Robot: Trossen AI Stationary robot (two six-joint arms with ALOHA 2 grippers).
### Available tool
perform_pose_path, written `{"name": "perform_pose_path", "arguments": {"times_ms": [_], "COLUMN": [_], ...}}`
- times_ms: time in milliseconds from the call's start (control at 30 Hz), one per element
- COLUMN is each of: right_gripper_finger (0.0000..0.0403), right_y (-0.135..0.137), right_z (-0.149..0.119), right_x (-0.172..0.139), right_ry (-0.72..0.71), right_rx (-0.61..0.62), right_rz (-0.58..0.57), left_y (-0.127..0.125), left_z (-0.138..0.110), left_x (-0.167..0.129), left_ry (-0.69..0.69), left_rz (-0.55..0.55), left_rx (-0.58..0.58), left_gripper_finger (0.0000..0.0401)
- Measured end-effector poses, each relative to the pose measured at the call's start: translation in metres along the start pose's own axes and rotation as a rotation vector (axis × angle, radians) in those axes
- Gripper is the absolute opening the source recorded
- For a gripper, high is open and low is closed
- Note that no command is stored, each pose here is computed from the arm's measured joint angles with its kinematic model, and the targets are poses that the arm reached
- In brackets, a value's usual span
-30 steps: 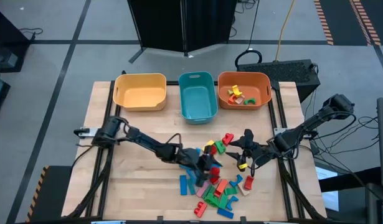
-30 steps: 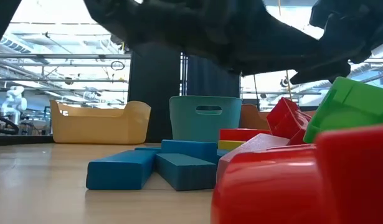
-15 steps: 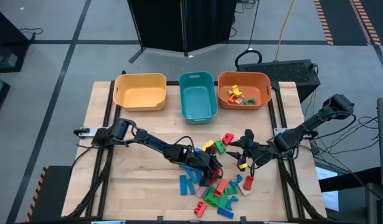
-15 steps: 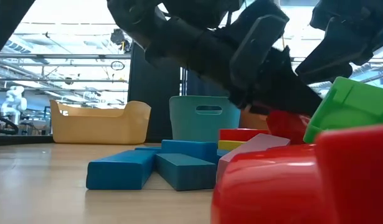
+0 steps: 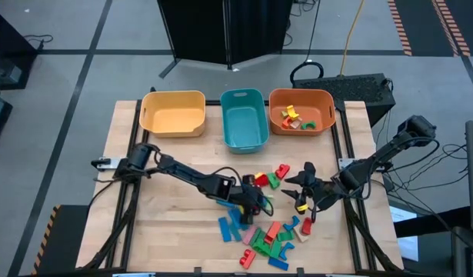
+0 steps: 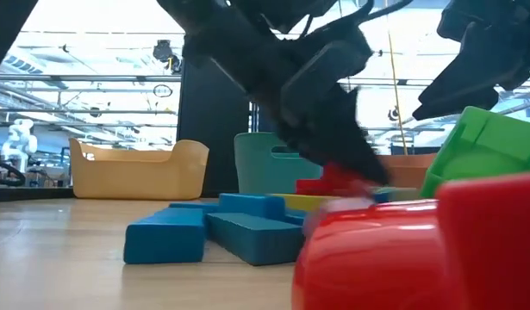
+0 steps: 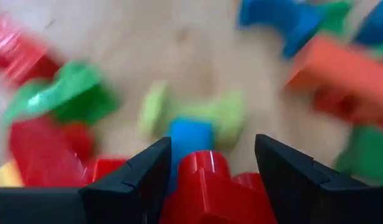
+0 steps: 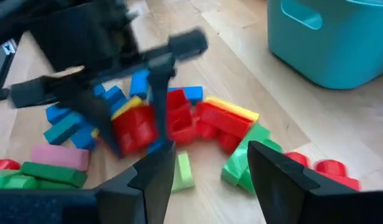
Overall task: Sort blocks by size
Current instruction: Put the light green arch block into the orange bin
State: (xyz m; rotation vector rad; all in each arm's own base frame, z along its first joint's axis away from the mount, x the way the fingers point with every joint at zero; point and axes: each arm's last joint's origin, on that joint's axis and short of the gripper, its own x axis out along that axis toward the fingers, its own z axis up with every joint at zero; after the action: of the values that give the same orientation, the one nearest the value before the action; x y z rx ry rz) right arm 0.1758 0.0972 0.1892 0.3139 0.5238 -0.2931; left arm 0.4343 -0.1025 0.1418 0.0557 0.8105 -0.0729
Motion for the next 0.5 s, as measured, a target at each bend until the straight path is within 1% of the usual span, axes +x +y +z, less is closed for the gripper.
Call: {"name": "perform_pose_path", "arguments": {"times_ms": [67, 200, 300, 400, 500], "right_gripper_finger": [0.0187, 0.0187, 0.0187, 0.0187, 0.0187], "right_y": [0.000, 0.002, 0.002, 0.002, 0.002], "right_z": [-0.001, -0.002, -0.002, -0.002, -0.002], "right_x": [-0.001, -0.002, -0.003, -0.003, -0.003], "right_ry": [-0.002, -0.005, -0.011, -0.015, -0.018], "right_rx": [-0.001, -0.003, -0.003, 0.007, 0.010], "right_rz": [-0.004, 0.006, 0.002, -0.006, -0.008], "left_y": [0.001, 0.001, 0.000, -0.003, -0.003], "left_z": [0.000, 0.011, 0.012, 0.015, 0.015], "left_x": [-0.012, -0.033, -0.031, -0.022, -0.011], "left_ry": [0.040, 0.019, -0.003, -0.067, -0.107], "left_rz": [0.058, 0.112, 0.106, 0.052, 0.022], "left_rx": [0.011, 0.015, 0.012, 0.009, 0.019], "left_gripper_finger": [0.0221, 0.0221, 0.0221, 0.0221, 0.0221]}}
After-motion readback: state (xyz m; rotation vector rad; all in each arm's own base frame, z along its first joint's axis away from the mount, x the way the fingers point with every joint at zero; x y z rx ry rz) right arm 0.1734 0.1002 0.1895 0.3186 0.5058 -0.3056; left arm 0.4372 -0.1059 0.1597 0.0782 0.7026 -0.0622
